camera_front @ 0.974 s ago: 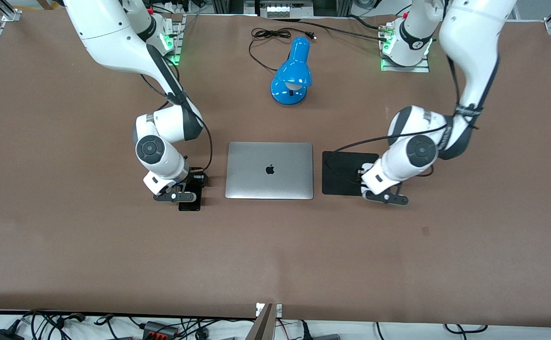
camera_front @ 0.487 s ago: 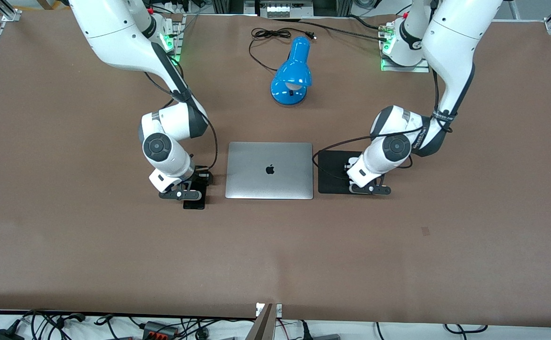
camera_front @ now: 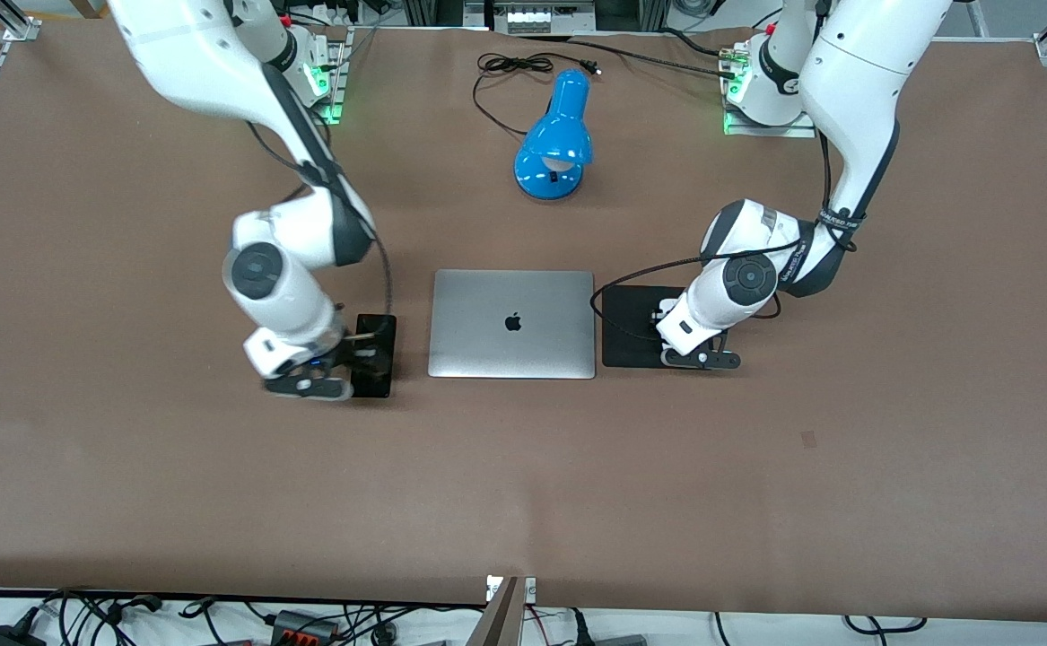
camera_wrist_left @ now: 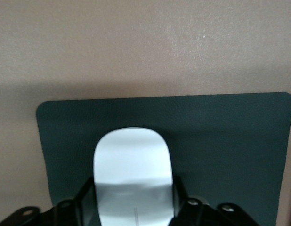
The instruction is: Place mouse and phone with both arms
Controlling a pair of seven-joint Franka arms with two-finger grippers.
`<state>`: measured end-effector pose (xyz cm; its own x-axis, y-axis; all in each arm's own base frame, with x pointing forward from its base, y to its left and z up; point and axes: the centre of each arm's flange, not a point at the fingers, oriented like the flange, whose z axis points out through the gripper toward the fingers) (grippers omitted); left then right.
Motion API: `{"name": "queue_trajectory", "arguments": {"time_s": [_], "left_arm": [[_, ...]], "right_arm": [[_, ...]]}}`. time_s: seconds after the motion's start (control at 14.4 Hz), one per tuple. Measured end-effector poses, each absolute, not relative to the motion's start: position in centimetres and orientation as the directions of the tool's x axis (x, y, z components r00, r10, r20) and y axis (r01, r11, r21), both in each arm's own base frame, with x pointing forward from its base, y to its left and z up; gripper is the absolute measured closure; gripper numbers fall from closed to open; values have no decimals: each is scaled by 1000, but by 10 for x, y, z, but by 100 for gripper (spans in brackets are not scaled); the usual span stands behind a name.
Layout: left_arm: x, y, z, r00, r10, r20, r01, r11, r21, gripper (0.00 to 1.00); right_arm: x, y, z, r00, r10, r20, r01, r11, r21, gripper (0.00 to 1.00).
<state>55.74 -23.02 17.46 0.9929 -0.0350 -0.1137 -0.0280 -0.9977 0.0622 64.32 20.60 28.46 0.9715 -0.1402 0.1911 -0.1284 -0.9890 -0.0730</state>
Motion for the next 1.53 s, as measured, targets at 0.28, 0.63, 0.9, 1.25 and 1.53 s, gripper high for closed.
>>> {"name": "queue_trajectory", "arguments": {"time_s": [0.28, 0.63, 0.9, 1.25, 1.53], "left_arm": [[570, -226, 210, 997, -25, -69, -20, -998, 66, 0], [602, -197, 341, 1000, 21, -16, 22, -999, 50, 0], [628, -152, 468, 1000, 10, -14, 10, -1000, -18, 0], [635, -77, 566, 999, 45, -18, 44, -998, -48, 0], [626, -78, 568, 995, 42, -85, 35, -996, -84, 0]], "right_arm": [[666, 84, 405, 921, -317, 226, -300, -948, -106, 0], [629, 16, 548, 909, -396, 132, -385, -918, -99, 0], [604, -7, 570, 960, -275, 45, -273, -961, -49, 0], [575, -29, 583, 977, -208, -56, -208, -978, -3, 0], [575, -41, 589, 991, -128, -29, -127, -992, 21, 0]]}}
